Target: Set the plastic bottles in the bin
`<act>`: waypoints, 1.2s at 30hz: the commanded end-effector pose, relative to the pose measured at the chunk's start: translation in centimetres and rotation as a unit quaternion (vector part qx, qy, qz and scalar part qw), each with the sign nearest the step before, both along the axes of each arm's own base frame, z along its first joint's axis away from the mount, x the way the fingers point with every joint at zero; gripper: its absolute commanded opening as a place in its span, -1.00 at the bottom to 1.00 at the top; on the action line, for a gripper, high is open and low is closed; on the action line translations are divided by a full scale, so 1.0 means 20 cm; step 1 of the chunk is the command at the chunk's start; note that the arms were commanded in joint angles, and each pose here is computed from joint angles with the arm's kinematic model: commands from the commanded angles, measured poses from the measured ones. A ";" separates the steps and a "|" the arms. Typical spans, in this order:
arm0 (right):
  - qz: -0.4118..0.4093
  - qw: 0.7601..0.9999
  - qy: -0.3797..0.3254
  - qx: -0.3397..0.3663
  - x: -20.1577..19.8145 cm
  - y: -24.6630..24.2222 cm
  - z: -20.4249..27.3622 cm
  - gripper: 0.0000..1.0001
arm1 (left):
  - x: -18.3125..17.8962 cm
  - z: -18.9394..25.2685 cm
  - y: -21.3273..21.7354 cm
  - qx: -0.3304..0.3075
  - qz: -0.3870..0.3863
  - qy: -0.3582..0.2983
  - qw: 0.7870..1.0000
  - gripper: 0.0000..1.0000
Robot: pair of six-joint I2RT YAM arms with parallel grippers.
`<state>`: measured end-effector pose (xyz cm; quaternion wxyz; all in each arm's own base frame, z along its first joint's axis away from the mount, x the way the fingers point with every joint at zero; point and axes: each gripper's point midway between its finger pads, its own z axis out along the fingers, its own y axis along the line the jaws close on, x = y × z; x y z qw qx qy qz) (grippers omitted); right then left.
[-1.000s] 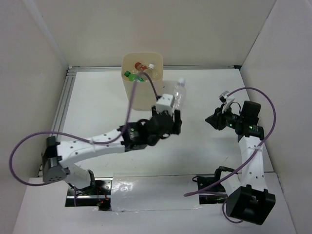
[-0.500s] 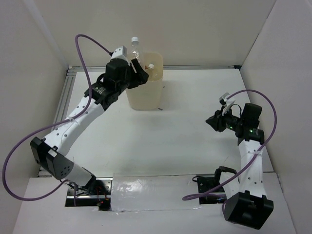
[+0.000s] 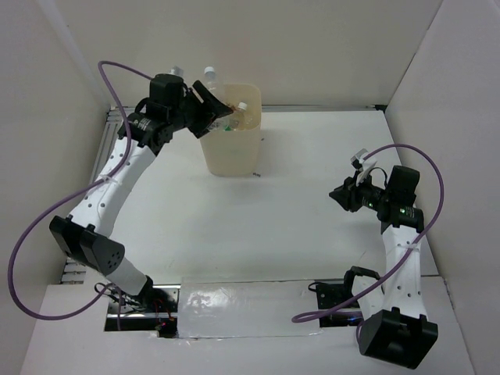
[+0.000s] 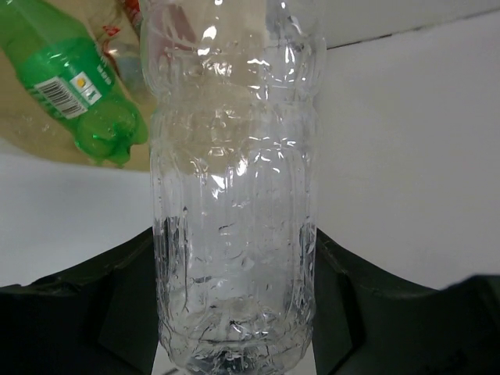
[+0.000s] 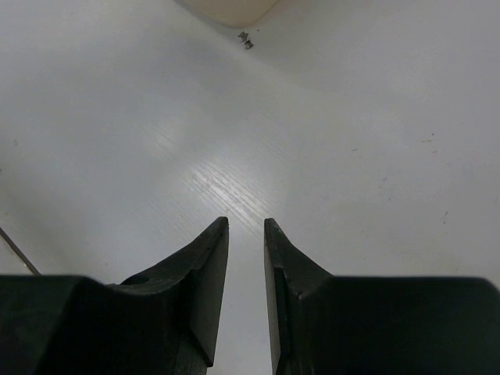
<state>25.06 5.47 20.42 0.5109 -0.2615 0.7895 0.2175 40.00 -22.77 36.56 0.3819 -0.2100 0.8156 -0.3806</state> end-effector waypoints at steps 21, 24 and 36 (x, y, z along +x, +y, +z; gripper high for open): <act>0.013 1.000 -0.013 0.008 -0.03 0.03 0.03 -0.15 | 0.22 -0.06 -0.04 -0.094 -0.012 0.098 0.991 1.00; 0.013 1.000 -0.013 0.008 -0.03 0.03 0.03 0.13 | 0.22 -0.04 -0.04 -0.097 -0.017 0.096 0.990 1.00; -0.006 1.000 -0.013 -0.012 -0.02 -0.01 0.05 0.63 | -0.22 0.14 -0.18 -0.067 -0.108 0.039 0.991 1.00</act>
